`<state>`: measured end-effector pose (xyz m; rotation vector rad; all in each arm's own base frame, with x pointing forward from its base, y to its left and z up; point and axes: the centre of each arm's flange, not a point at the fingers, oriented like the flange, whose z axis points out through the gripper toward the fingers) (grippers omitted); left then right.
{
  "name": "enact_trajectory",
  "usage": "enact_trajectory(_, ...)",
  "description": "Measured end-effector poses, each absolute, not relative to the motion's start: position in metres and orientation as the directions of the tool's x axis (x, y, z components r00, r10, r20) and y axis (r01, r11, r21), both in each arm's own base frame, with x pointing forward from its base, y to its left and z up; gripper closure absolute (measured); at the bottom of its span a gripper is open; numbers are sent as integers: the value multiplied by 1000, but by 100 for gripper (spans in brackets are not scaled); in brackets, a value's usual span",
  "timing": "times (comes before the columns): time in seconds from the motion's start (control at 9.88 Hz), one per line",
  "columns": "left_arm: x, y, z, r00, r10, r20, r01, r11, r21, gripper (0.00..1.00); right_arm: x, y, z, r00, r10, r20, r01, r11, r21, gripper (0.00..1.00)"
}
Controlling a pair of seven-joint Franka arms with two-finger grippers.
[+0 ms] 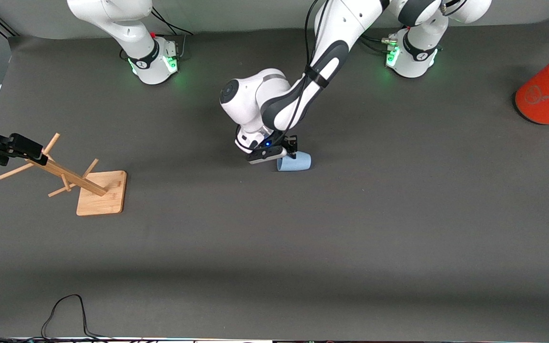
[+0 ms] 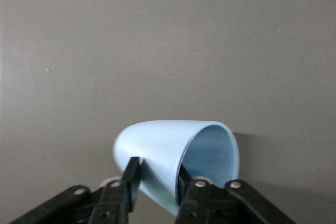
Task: Rotate and upright cup with both arms
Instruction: 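Rotate the held cup with the left gripper until its rim faces up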
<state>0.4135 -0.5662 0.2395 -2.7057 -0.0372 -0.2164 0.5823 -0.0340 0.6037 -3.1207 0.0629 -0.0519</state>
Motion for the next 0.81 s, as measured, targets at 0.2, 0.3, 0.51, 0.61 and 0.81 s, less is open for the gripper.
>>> enact_trajectory(0.2, 417, -569, 249, 985, -2, 170, 65, -918, -391, 92, 582, -32, 604, 999, -35, 33, -34, -999, -21, 0)
enact_trajectory(0.3, 419, -568, 249, 985, 0, 171, 68, -918, -391, 92, 582, -31, 604, 999, -33, 33, -33, -999, -21, 0)
enact_trajectory(0.51, 431, -563, 259, 985, 28, 173, 91, -923, -373, 92, 582, -30, 603, 999, -32, 32, -31, -999, -21, 0)
enact_trajectory(0.61, 441, -556, 269, 988, 50, 146, 99, -931, -351, 92, 582, -30, 603, 999, -31, 32, -31, -999, -21, 0)
enact_trajectory(0.81, 474, -530, 310, 995, 87, 54, 98, -960, -261, 92, 583, -30, 601, 1000, -13, 28, -12, -1000, -20, 0)
